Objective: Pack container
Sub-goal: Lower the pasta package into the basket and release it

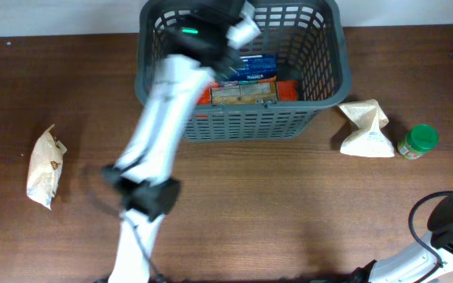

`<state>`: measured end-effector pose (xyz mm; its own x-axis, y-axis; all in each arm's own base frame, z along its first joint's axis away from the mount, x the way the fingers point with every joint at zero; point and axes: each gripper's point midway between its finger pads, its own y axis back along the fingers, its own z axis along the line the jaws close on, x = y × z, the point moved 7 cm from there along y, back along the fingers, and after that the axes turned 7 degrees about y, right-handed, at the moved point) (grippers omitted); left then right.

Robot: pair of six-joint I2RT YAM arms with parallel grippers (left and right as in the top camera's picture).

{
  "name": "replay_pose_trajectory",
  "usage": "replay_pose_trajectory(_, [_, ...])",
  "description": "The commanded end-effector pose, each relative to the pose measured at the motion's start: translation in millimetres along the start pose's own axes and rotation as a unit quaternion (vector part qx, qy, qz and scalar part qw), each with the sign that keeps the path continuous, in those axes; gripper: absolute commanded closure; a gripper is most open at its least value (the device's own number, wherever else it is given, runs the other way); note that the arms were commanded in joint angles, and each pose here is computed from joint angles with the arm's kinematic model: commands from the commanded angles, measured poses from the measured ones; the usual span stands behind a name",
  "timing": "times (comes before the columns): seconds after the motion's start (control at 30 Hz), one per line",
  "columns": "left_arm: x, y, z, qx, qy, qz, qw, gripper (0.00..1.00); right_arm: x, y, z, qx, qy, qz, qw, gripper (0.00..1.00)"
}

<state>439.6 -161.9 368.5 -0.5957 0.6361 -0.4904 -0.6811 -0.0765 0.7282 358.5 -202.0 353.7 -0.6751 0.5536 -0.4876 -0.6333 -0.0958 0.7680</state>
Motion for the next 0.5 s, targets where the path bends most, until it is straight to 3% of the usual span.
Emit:
replay_pose_trajectory(0.0, [55.0, 101.6, 102.6, -0.073, 0.168, -0.049, 0.982, 0.01, -1.3, 2.3, 1.7, 0.002, 0.005, -0.005, 1.000, 0.01])
replay_pose_trajectory(0.03, [83.6, 119.2, 135.7, -0.089, 0.209, -0.051, 0.973, 0.01, -1.3, 2.3, 1.7, 0.002, 0.005, -0.005, 1.000, 0.01])
replay_pose_trajectory(0.2, [170.1, 132.3, 204.8, -0.106, 0.318, -0.017, 0.942, 0.01, -1.3, 2.3, 1.7, 0.002, 0.005, -0.005, 1.000, 0.01])
replay_pose_trajectory(0.33, [247.1, 92.6, 225.7, -0.051, 0.406, 0.069, 0.910, 0.01, -1.3, 2.3, 1.7, 0.002, 0.005, -0.006, 1.000, 0.01])
replay_pose_trajectory(0.47, [330.5, 32.6, 219.2, -0.010, 0.476, 0.180, 0.861, 0.01, -1.3, 2.3, 1.7, 0.002, 0.005, -0.006, 1.000, 0.01])
